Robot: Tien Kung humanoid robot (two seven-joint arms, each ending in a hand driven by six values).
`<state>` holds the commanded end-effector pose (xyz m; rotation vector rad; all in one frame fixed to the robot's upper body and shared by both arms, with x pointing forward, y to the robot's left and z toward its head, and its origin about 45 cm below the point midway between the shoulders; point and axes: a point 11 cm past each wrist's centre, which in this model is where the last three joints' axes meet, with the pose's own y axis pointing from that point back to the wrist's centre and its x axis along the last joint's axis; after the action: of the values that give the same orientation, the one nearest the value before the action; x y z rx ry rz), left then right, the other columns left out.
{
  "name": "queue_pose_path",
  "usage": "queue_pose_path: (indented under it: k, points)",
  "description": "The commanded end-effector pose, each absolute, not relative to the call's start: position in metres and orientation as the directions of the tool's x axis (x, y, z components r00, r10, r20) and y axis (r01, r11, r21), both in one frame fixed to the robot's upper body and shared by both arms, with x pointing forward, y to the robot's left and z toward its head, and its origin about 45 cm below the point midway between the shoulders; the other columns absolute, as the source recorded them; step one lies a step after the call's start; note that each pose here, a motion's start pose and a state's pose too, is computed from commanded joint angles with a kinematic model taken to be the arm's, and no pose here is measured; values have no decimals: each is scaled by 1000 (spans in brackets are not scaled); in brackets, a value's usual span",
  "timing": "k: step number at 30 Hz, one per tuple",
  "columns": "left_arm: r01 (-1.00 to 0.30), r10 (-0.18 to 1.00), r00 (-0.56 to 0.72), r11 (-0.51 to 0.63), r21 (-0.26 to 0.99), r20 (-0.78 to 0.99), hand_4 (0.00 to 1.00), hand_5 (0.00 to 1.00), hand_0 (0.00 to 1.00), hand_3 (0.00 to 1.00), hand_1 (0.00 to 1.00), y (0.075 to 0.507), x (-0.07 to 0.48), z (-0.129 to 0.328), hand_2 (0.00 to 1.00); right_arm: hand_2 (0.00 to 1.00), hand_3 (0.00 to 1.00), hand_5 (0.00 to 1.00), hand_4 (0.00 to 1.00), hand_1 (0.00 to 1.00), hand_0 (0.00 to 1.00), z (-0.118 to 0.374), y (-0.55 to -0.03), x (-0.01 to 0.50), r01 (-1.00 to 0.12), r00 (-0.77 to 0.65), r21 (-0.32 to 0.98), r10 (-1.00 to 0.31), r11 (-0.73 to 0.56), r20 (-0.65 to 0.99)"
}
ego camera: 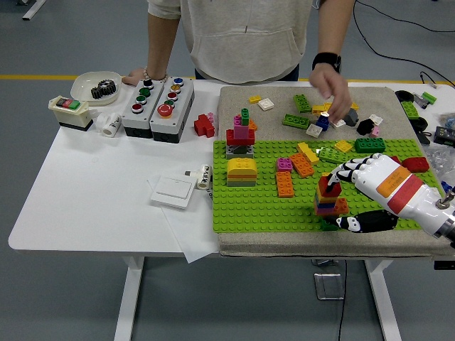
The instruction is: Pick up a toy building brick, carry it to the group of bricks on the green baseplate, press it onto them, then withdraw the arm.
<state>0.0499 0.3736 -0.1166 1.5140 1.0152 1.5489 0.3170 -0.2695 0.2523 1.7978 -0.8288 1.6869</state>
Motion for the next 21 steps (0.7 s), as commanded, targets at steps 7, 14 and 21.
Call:
queue_pose_path:
  k: [7, 14, 21]
  points:
    - [24, 906, -38, -420, 907, 421, 637, 665, 737, 590, 726, 374, 50, -117, 723, 616, 543, 564, 834, 525, 339, 256, -269, 318, -741, 17, -41, -79, -670, 997]
    - [25, 907, -39, -420, 907, 420, 638, 666, 737, 589, 726, 374, 49, -117, 720, 613, 542, 558, 830, 526, 341, 260, -268, 318, -741, -3, -62, -88, -669, 996]
    - [25, 907, -38, -420, 907, 420, 638, 665, 737, 590, 726, 374, 49, -117, 721, 612, 542, 555, 829, 525, 343, 262, -268, 317, -740, -8, -68, -93, -669, 996]
